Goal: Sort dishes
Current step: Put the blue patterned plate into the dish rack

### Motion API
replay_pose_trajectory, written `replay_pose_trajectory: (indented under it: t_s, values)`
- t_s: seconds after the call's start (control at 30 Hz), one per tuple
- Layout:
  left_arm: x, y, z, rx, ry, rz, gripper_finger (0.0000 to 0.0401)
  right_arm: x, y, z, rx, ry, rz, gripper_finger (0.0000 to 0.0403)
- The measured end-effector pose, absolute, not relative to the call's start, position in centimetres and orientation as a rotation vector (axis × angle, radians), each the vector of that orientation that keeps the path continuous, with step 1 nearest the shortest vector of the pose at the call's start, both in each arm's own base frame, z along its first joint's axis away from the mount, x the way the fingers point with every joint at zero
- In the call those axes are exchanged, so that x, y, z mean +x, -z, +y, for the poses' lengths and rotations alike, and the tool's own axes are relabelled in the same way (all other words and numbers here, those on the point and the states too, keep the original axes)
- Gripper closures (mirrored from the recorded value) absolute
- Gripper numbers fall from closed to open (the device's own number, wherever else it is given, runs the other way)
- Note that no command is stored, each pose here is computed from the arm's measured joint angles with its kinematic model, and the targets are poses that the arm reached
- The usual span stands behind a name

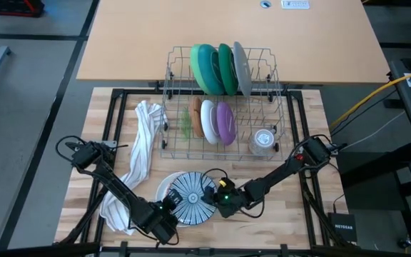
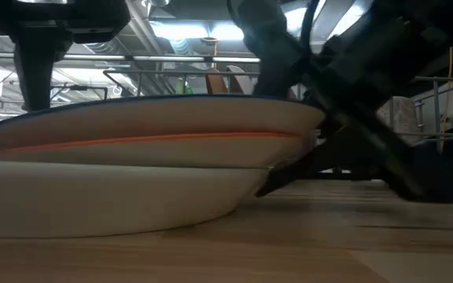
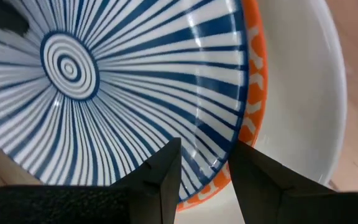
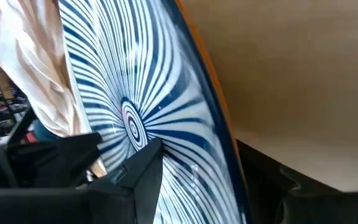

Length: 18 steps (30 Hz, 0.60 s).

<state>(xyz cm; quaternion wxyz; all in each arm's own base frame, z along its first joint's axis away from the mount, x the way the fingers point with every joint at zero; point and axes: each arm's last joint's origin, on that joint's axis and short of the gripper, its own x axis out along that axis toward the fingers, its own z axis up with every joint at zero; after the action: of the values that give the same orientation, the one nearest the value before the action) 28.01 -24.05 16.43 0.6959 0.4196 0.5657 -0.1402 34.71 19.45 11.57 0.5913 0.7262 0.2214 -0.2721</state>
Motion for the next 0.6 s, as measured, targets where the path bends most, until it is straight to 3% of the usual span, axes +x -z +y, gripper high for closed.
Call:
replay_pose_trajectory:
  t_s: [0.6]
  values:
    - [27.9,-16.5,-24.1,0.932,0.320,1.266,0.0278,32.8,-13.0,19.7,1.666,0.745,0.560,0.0224]
